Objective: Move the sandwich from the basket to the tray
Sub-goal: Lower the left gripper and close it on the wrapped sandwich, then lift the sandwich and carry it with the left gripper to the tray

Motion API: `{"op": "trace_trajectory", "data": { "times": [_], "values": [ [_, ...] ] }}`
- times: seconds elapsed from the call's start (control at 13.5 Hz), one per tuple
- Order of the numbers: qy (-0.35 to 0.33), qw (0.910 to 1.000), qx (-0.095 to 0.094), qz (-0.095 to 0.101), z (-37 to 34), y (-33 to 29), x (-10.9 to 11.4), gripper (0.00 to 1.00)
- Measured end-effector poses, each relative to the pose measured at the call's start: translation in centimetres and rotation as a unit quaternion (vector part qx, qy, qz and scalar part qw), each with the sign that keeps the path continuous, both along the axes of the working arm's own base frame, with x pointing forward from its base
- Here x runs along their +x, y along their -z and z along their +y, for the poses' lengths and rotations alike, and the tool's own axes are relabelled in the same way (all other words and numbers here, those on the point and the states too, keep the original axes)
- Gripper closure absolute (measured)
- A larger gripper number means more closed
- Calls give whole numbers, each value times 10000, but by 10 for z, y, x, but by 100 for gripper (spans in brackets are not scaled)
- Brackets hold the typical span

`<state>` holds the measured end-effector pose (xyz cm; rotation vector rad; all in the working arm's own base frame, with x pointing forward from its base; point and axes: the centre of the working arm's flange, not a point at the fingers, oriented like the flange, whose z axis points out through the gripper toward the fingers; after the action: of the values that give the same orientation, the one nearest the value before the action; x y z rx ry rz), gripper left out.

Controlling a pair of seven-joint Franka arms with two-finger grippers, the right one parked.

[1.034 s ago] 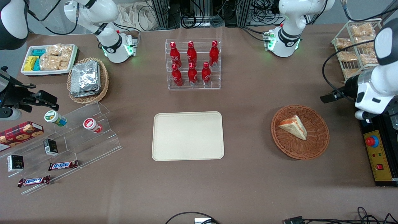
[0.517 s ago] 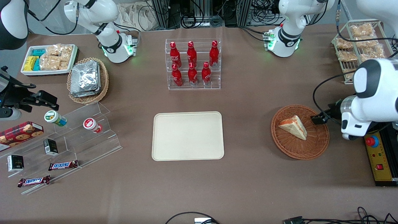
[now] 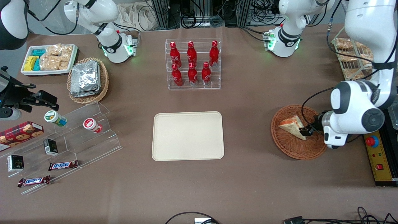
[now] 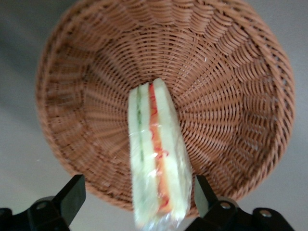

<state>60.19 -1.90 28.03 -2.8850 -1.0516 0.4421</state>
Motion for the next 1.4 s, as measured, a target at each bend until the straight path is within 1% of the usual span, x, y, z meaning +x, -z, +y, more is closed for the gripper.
{"op": "trace_trajectory", "data": {
  "times": [0.07, 0.22, 0.44, 0.59, 0.74, 0.81, 0.89, 0.96, 1.11, 1.18, 1.26, 1.4],
  "values": [
    [-55, 10000, 19, -4, -7, 13, 0, 0],
    [-145, 9999, 55, -73, -19, 31, -2, 0],
    [-176, 9996, 64, -195, -24, 55, -13, 0],
    [-194, 9996, 69, -183, -24, 67, -22, 0],
    [-207, 9996, 72, -161, -23, 68, -24, 0],
    [-208, 9996, 72, -161, -23, 68, -24, 6],
    [-211, 9996, 73, -164, -23, 68, -24, 7],
    [-213, 9996, 73, -168, -23, 67, -24, 14],
    [-184, 9996, 65, -210, -24, 62, -23, 40],
    [-48, 9997, 32, -230, -26, 56, -23, 51],
    [194, 9996, -32, -188, -31, 47, -22, 58],
    [751, 9970, -188, 4, -43, 16, -17, 66]
  ]
}}
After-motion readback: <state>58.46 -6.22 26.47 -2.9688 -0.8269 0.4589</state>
